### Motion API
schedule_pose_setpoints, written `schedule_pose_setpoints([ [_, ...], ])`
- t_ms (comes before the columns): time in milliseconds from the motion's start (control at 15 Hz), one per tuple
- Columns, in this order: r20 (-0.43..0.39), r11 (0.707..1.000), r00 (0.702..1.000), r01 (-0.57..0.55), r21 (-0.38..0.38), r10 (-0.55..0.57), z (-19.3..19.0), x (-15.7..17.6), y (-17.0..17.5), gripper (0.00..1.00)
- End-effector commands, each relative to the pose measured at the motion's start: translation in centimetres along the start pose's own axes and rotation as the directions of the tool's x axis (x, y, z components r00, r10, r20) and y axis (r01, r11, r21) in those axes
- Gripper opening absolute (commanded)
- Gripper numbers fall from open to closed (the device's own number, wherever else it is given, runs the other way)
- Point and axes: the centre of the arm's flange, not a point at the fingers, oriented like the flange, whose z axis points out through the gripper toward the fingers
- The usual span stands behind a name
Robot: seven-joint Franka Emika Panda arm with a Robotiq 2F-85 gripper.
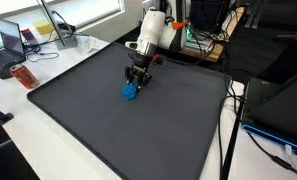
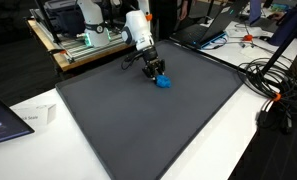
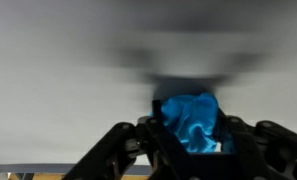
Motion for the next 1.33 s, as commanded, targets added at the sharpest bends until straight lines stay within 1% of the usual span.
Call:
schedule_pose_setpoints([
  [0, 0.004, 1.000, 1.000, 0.004, 0.010, -0.004, 0.4, 0.1, 0.4, 0.17],
  [133, 0.002, 1.000, 1.000, 0.006, 0.008, -0.006, 0.4, 0.2, 0.4, 0.05],
  [200, 0.000, 1.000, 1.000, 0.006, 0.007, -0.006, 0.3, 0.2, 0.4, 0.02],
  [267, 0.000, 1.000, 1.000, 0.007, 0.007, -0.007, 0.3, 0.3, 0.5, 0.00],
  [333, 0.001, 1.000, 1.000, 0.005, 0.011, -0.005, 0.3, 0.3, 0.5, 0.04],
  [400, 0.004, 1.000, 1.000, 0.004, 0.012, -0.004, 0.3, 0.3, 0.5, 0.40],
  [467, 0.008, 1.000, 1.000, 0.008, 0.012, -0.008, 0.3, 0.3, 0.5, 0.39],
  [533, 0.011, 1.000, 1.000, 0.008, 0.012, -0.008, 0.2, 0.3, 0.5, 0.41],
  [733, 0.021, 0.999, 1.000, 0.018, 0.028, -0.018, -0.3, 0.5, 0.5, 0.60],
  [800, 0.024, 0.999, 0.999, 0.023, 0.035, -0.024, -0.5, 0.6, 0.4, 0.68],
  [867, 0.035, 0.999, 0.999, 0.034, 0.038, -0.035, -0.7, 0.7, 0.3, 0.74],
  [933, 0.044, 0.998, 0.998, 0.043, 0.048, -0.045, -0.9, 0.9, 0.1, 0.83],
  [1067, 0.063, 0.998, 0.996, 0.054, 0.046, -0.057, -1.3, 1.3, 0.1, 0.95],
  [1133, 0.076, 0.998, 0.995, 0.055, 0.044, -0.058, -1.5, 1.6, 0.1, 0.99],
  [1267, 0.098, 0.998, 0.994, 0.050, 0.041, -0.053, -2.2, 2.7, 0.0, 1.00],
])
